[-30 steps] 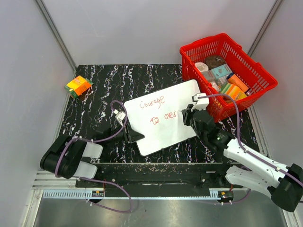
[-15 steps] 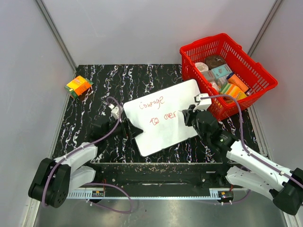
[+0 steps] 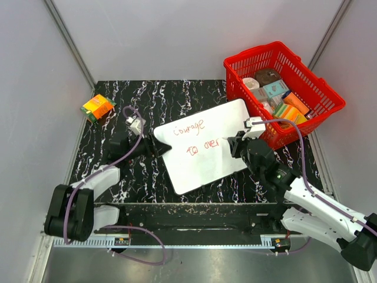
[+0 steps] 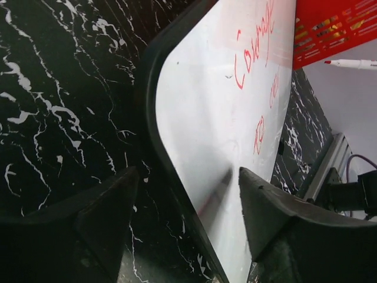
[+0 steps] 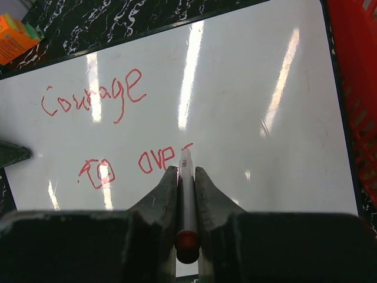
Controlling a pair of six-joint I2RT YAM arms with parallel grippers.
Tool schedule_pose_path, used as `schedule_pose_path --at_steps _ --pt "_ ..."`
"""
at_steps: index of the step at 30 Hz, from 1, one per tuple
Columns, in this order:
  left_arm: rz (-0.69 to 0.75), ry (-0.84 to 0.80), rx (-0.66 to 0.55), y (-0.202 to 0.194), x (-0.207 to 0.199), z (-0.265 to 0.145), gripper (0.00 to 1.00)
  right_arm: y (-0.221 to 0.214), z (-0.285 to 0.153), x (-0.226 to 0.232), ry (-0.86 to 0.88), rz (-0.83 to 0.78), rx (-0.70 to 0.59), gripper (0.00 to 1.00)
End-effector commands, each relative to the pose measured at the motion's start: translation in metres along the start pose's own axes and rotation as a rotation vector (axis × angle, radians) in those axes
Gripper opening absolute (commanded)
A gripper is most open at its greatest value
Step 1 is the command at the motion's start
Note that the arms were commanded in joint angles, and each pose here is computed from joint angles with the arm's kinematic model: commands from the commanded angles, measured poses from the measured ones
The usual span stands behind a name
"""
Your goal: Write a sentence on the whiteboard
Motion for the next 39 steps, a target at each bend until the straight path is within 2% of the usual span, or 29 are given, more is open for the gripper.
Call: schedule_pose_path --at_steps 1,2,5,6,8,9,11,15,31,39 --pt "0.103 -0.171 -0.004 0.029 -0.013 0.009 0.67 0.002 -0.003 -0.002 0.003 0.013 -0.009 0.00" --pt "0.112 -0.192 -0.005 0.033 -0.013 0.010 0.56 0.001 -0.003 -0.003 0.001 0.014 -0.007 0.00" --pt "0.132 -0.253 -0.014 0.039 -0.010 0.008 0.36 0.002 -0.005 -0.003 -0.001 0.010 -0.002 0.00" --pt "0.146 -0.260 -0.013 0.039 -0.009 0.007 0.21 0.001 -0.005 -0.004 -0.004 0.010 -0.001 0.00" --pt "0.164 -0.262 -0.010 0.041 -0.006 0.005 0.13 0.001 -0.006 -0.005 -0.006 0.009 0.000 0.00" --pt "0.198 -0.264 -0.004 0.040 -0.005 0.004 0.05 0.001 -0.006 -0.005 -0.004 0.009 0.001 0.00" --pt "0.223 -0.235 0.006 0.040 -0.003 0.001 0.00 -0.001 -0.006 -0.004 -0.001 0.009 0.006 0.00" --pt "0.285 -0.194 -0.013 0.045 -0.002 -0.005 0.00 -0.001 -0.004 -0.002 0.014 0.009 0.008 0.00" --pt "0.281 -0.073 0.017 0.031 0.018 -0.009 0.00 -0.007 0.007 0.005 0.045 -0.002 0.006 0.00" --pt "0.278 -0.067 0.015 0.032 0.019 -0.009 0.00 -0.010 0.018 0.008 0.030 -0.006 0.003 0.00"
Point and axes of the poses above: each gripper's point midway between its finger pads, its own z axis out along the fingers, its own x axis along the line the jaws close on, y = z × x, the point moved 8 cm from there along -z, back along the fingers, and after that the axes turned 7 degrees about -z, right-handed, at the moved point
